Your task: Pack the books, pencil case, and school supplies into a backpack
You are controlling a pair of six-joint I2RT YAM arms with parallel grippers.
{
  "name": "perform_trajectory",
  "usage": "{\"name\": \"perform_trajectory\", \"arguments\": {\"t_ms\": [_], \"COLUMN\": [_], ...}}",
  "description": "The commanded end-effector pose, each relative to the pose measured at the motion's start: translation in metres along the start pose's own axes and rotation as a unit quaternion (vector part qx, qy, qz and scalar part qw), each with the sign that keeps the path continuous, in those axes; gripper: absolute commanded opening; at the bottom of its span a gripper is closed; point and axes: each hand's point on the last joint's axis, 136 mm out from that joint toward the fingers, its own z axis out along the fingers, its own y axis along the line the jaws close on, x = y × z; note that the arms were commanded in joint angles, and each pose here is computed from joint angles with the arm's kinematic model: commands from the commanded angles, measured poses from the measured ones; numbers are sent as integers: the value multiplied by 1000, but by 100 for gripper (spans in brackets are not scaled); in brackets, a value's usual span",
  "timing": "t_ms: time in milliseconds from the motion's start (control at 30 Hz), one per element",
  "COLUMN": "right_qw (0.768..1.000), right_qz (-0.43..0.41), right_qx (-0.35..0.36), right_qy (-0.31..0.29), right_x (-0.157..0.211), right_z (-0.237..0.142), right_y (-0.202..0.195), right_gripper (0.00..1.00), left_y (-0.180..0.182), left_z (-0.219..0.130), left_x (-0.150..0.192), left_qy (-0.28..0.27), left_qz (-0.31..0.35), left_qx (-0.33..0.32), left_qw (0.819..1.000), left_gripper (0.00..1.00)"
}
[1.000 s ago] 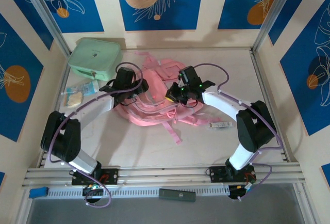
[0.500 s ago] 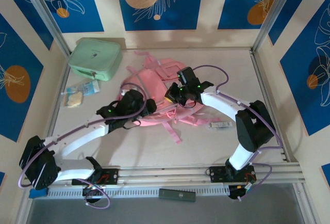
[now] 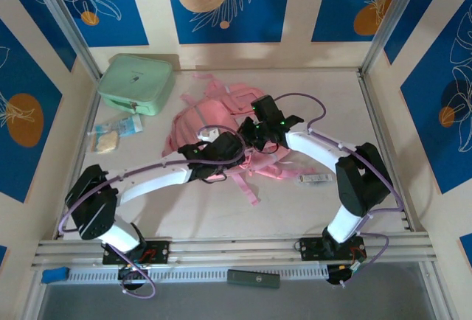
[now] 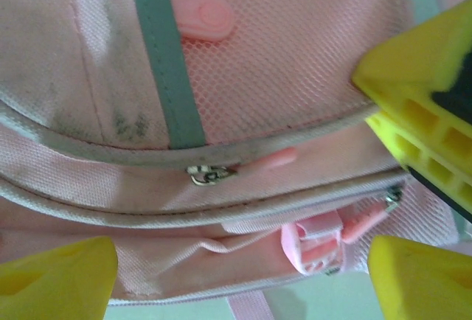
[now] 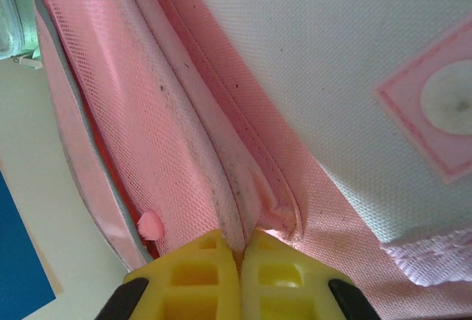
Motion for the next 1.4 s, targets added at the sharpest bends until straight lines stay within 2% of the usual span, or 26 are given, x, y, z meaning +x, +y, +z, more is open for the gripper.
{"name": "perform_trajectory", "arguments": {"t_ms": [0,167,267,367,500,767,967,1167,1233,1367], "right_qw": [999,999,999,999,999,999,999,999,999,999], "right_qz": [-9,-1,6,4,5,16,11,5,4,1], "right_qx": [-38,-36,-40,-41,-41,-45,-40,-38,-38,-39], "right_qy": [-2,4,6,5,-5,-3,-9,-12,-13,-13], "right_x": [-2,0,1,2,-1,-3,-5,-5,-5,-4], "right_z": [-3,2,4,3,-1,0,-2,-3,-3,-3], "right_y": [29,27,26,28,29,32,32,34,35,37], "right_gripper": [0,0,0,0,0,0,0,0,0,0], "left_y": [14,25,32,26,37,58,82,97,89,56], "left_z": [-1,-3,-4,4,5,19,0,-20,-21,-20], "left_x": [-8,-23,-32,-35,-37,-28,-31,-26,-25,-21], "left_qy": [-26,-64,-93,-96,-110,-101,-114,-97,-87,-59], "left_qz": [-16,-19,-29,-37,-49,-64,-65,-52,-35,6], "left_qx": [-48,-94,-118,-107,-140,-165,-186,-163,-130,-59], "left_qw": [998,993,988,989,983,979,974,980,987,996], "left_gripper": [91,100,99,99,99,99,99,99,92,85]}}
